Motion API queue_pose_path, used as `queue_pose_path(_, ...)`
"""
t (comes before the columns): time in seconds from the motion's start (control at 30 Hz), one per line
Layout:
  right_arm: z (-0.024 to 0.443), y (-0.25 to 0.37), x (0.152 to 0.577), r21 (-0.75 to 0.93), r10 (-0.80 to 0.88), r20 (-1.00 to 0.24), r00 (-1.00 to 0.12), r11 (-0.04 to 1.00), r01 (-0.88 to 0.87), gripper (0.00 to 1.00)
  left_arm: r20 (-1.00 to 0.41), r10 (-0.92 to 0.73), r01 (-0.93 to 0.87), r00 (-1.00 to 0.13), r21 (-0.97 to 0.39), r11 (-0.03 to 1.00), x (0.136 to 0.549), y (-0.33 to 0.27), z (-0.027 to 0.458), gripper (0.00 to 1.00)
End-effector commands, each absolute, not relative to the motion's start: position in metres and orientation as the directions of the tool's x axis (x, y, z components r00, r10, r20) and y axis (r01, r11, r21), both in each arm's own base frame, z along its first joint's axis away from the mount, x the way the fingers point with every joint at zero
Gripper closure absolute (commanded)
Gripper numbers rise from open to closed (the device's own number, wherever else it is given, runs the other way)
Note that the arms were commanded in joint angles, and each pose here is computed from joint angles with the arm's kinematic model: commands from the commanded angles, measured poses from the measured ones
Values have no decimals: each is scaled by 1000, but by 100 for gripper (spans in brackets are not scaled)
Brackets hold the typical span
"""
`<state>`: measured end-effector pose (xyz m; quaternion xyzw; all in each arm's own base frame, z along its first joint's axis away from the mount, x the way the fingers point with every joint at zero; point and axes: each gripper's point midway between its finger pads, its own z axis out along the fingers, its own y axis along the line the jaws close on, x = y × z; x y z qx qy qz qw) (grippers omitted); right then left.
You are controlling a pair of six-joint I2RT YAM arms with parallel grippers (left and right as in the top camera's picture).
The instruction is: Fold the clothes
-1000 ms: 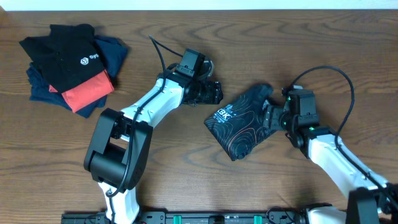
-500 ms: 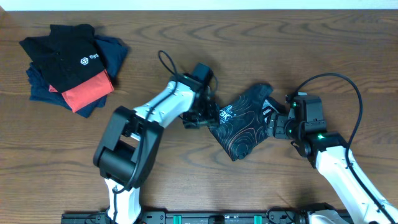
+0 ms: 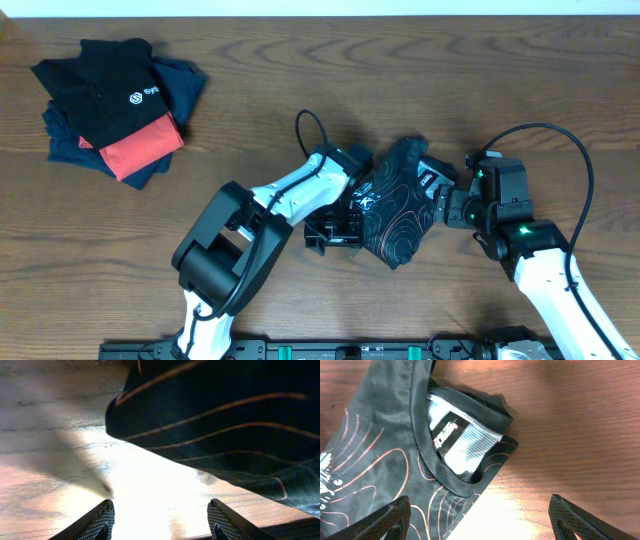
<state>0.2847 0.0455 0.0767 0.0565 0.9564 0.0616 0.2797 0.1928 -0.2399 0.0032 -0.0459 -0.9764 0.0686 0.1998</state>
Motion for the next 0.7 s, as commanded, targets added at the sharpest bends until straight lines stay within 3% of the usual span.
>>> queue_pose_path(0.0, 83, 38, 287, 112, 133, -548, -826, 990, 85, 12, 287, 125, 95, -950, -115, 989, 212, -229, 17, 38)
queue_pose_path(0.13, 83, 36, 287, 99, 123, -551, -826, 992, 81, 11, 38, 234, 221, -972, -203, 954, 264, -235, 54, 31)
queue_pose_path(0.2, 83, 37, 287, 100, 123, -550, -826, 992, 81, 11, -86, 341, 351, -936, -281, 893, 282, -247, 75, 18)
queue_pose_path(0.4, 81, 36, 284, 96, 125, -537, -834, 992, 87, 10, -334, 389, 507, -859, -438, 742, 337, -266, 108, 10)
queue_pose_path(0.67, 84, 35, 280, 99, 130, -539, -832, 991, 91, 9, -437, 338, 551, -834, -614, 565, 373, -291, 94, 4)
